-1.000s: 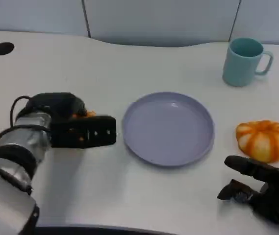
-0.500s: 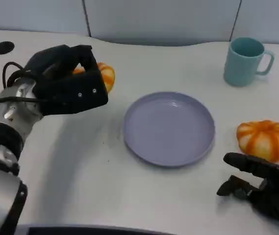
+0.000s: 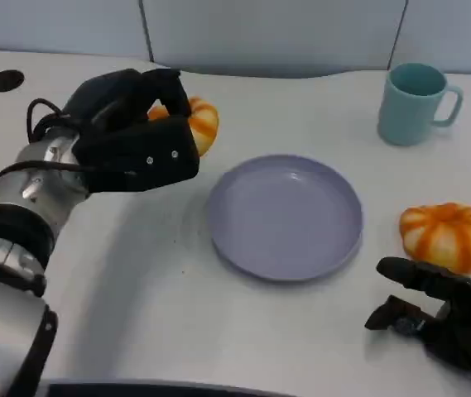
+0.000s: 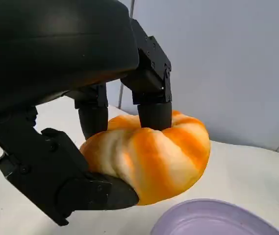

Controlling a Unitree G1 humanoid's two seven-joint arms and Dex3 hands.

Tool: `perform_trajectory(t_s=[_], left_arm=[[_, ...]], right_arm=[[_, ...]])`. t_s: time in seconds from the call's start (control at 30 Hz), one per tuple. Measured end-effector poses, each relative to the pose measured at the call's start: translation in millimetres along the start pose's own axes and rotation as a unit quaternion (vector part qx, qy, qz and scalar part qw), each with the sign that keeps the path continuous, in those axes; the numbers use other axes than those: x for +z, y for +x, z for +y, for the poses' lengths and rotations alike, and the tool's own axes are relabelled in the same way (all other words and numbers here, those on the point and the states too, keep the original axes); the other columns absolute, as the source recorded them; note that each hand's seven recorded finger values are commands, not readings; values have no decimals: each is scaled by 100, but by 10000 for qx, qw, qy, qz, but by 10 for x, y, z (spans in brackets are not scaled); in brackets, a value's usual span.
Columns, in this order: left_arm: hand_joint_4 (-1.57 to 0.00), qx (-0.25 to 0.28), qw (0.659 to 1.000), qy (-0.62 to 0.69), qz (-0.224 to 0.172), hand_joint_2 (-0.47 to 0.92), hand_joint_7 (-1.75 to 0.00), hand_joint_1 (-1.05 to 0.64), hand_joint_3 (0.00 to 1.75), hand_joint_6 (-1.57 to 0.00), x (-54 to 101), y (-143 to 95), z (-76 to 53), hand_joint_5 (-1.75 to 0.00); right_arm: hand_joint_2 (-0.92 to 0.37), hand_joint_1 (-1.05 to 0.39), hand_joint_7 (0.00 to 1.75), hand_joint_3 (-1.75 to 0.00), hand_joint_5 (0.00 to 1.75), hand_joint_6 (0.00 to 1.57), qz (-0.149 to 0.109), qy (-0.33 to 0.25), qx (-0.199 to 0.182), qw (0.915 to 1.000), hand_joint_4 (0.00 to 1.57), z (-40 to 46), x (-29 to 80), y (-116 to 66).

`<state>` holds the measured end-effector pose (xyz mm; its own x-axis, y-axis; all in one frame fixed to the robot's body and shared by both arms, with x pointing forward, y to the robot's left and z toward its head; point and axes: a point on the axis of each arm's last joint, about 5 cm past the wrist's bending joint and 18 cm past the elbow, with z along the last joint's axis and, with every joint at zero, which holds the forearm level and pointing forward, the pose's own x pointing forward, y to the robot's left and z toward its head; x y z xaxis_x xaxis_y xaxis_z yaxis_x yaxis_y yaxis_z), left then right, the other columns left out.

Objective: Grasp the bread from the table and place it into the plate.

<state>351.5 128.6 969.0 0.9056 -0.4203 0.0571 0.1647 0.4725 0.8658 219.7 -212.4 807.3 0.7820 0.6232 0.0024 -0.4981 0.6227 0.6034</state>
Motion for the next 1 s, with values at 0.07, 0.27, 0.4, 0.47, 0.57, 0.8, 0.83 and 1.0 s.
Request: perform_trajectory(t_s=[0.07,0.27,0.4,0.47,0.57,0.8,0.83,1.0], left_arm=[[-82,-3,10000,-8,-24,58,-175,-13,111,-66,7,3,-4,-175],[-82,-7,9999,-40,-160,59,-175,-13,113,-67,53,22,-18,-175],[-83,7,9998,-35,-198,57,-175,-16,112,-67,71,35,-7,-175],[-85,-22,9996,18,-270,57,-175,-18,113,-67,115,57,-21,-175],[-84,-95,9986,29,-516,57,-175,-18,113,-66,260,117,-104,-175],[-90,-157,9963,19,-845,56,-175,-18,120,-71,440,180,-178,-175],[-90,-165,9962,24,-851,56,-175,-18,120,-71,444,181,-182,-175],[-86,-225,9956,112,-897,55,-175,-19,123,-73,463,184,-206,-175]], right_arm=[[-92,-39,1,-12,113,92,-2,-3,-13,10000,53,1,1,2],[-92,-39,1,-14,113,92,0,-17,-34,10000,53,2,3,4],[-92,-39,1,-14,113,92,1,-20,-33,10000,53,3,4,6],[-92,-40,1,-13,114,92,-3,-40,-54,10000,53,3,5,5],[-92,-39,1,-14,114,91,26,-120,-66,9999,53,10,13,17],[-92,-39,1,-13,113,91,14,-106,-52,9999,52,16,7,25],[-92,-39,1,-13,113,91,16,-105,-50,9999,52,16,8,26],[-92,-38,1,-14,113,91,33,-79,-48,10000,52,16,9,27]])
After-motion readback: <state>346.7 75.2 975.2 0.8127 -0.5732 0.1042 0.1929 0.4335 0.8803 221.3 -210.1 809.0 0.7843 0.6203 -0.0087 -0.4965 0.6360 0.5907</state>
